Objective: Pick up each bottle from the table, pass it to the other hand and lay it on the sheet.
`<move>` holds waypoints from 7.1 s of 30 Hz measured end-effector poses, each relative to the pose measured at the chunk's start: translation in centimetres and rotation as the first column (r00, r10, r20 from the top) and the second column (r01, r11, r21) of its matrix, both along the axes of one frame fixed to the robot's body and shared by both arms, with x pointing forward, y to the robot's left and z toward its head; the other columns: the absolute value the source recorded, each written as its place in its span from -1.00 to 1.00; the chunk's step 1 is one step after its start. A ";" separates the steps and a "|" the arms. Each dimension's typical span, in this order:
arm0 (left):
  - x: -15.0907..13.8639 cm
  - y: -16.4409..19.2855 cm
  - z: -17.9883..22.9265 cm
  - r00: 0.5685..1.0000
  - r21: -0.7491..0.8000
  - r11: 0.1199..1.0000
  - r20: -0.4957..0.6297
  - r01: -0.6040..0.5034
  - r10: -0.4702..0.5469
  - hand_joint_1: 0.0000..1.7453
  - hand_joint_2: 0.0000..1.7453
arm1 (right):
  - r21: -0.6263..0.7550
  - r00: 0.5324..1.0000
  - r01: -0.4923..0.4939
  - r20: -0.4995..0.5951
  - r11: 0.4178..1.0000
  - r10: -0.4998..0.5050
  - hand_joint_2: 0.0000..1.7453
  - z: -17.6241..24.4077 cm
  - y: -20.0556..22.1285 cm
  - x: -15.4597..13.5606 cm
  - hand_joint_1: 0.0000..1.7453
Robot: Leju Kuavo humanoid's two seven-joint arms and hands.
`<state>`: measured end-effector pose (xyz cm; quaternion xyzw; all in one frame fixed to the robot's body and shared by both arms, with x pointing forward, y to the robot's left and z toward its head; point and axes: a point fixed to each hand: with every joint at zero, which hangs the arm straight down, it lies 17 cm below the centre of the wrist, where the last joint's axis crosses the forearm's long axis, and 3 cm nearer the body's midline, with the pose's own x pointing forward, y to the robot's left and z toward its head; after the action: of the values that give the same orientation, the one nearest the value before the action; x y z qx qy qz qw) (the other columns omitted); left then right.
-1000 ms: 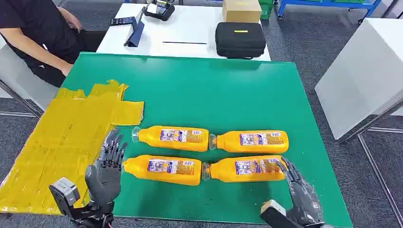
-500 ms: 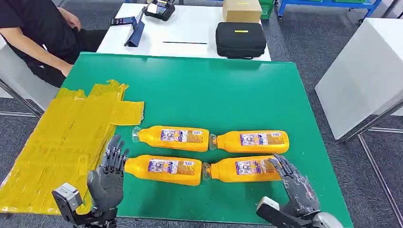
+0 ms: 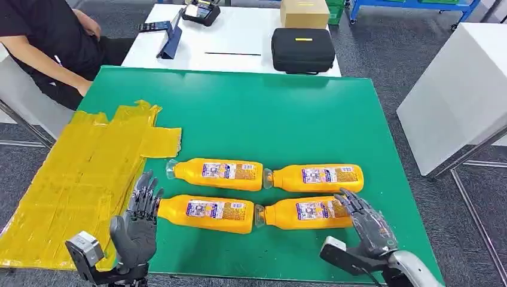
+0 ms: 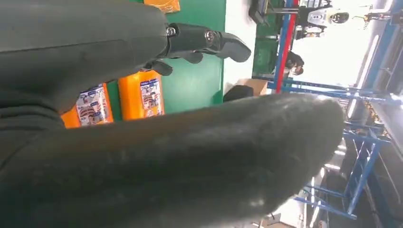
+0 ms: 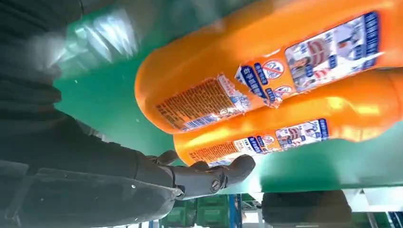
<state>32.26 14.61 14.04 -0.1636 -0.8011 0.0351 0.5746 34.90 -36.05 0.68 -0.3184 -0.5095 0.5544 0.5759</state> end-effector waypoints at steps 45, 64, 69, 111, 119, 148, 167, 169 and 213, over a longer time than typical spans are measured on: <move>1.8 -2.3 1.1 0.995 0.022 0.995 0.033 0.093 -0.093 -1.00 -1.00 | -0.253 0.883 -0.093 -0.468 0.963 -0.038 1.00 -9.1 0.1 -2.4 0.98; 1.0 -0.4 -0.1 1.000 0.030 0.999 -0.020 0.018 -0.018 -1.00 1.00 | -0.050 0.934 0.177 -0.305 0.983 -0.184 1.00 -2.8 0.4 -6.2 1.00; 0.9 0.2 -0.1 1.000 0.028 1.000 -0.020 -0.001 0.001 -1.00 1.00 | 0.093 0.966 0.188 -0.195 0.978 -0.168 1.00 1.1 0.7 -5.4 1.00; 0.5 -0.9 3.0 0.978 -0.344 0.927 -0.089 0.148 -0.190 -1.00 1.00 | 0.757 0.993 -0.119 0.107 0.643 0.057 1.00 11.1 24.1 5.2 1.00; 1.0 -1.0 4.4 0.983 -0.316 0.937 -0.053 0.151 -0.177 -1.00 1.00 | 0.721 0.987 -0.156 0.100 0.675 0.122 1.00 12.4 29.1 4.6 1.00; 4.1 -4.0 7.8 0.970 -0.339 0.918 -0.057 0.204 -0.236 -1.00 1.00 | 0.592 0.944 -0.295 0.058 0.750 0.325 1.00 11.6 38.6 5.8 1.00; 5.5 -0.8 5.2 0.984 -0.343 0.937 -0.138 0.063 -0.117 1.00 1.00 | 0.421 0.890 -0.433 0.059 0.797 0.453 1.00 9.9 42.9 4.6 1.00; 5.4 -0.5 5.0 0.985 -0.344 0.938 -0.139 0.049 -0.103 1.00 1.00 | 0.423 0.891 -0.429 0.053 0.798 0.451 1.00 9.8 43.0 4.6 1.00; 11.3 13.7 -7.3 0.870 0.918 -0.019 0.381 -0.395 0.313 1.00 1.00 | 0.538 0.975 -0.202 0.028 0.818 0.222 -1.00 7.0 33.4 5.8 -1.00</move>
<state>43.56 28.36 6.76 0.4706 -0.6431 -0.3697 0.4778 40.69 -2.60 7.73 -0.0758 -0.6662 0.4555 0.5857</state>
